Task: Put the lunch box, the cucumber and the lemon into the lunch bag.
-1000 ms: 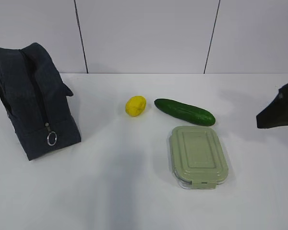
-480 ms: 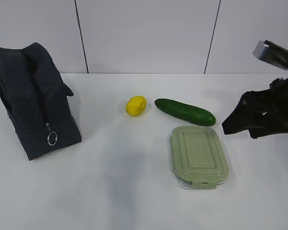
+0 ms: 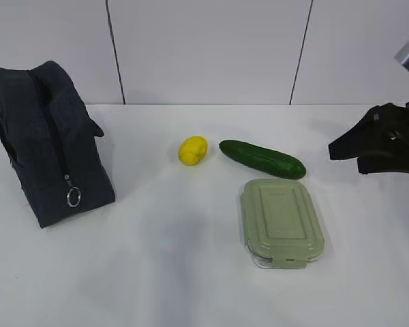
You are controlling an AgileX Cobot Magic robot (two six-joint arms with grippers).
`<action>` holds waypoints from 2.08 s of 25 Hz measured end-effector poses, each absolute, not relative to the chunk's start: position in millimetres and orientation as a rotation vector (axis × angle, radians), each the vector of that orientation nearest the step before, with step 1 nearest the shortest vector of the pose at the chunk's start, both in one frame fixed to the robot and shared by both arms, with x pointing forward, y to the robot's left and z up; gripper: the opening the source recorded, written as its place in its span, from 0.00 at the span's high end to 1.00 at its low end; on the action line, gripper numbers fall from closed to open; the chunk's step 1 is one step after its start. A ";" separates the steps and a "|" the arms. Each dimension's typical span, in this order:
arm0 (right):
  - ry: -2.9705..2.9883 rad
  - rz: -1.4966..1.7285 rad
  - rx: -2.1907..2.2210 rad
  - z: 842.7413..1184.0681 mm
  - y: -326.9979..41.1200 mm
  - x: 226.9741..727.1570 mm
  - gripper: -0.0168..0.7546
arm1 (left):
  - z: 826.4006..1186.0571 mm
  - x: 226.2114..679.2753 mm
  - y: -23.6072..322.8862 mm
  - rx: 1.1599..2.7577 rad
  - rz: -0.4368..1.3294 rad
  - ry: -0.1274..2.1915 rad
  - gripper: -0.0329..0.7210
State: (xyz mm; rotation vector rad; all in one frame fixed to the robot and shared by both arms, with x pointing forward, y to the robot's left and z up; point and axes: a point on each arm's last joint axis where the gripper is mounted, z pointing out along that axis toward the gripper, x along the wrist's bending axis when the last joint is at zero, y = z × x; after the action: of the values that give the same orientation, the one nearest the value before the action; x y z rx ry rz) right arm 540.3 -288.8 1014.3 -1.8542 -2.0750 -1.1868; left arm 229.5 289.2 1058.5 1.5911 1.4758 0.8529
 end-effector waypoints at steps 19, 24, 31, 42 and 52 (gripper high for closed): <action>-1.958 -1.208 -1.793 942.8 -289.4 558.5 0.23 | 1058.5 229.5 289.2 1.591 0.853 1.476 0.64; -1.939 -1.251 -1.822 932.7 -288.2 551.8 0.23 | 1058.5 229.5 289.2 1.591 0.853 1.476 0.64; -1.903 -1.308 -1.853 914.6 -288.9 556.2 0.23 | 1058.5 229.5 289.2 1.591 0.853 1.476 0.64; -1.783 -1.377 -1.815 881.6 -285.5 564.8 0.23 | 1058.5 229.5 289.2 1.591 0.853 1.476 0.64; -1.666 -1.400 -1.777 860.9 -281.7 566.7 0.23 | 1058.5 229.5 289.2 1.591 0.853 1.476 0.64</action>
State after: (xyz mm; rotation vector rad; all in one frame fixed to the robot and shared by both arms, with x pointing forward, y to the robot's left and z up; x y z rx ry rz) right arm 566.7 -281.7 860.9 -1.7773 -1.6662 -1.4003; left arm 229.5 289.2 1058.5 1.5911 1.4758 0.8529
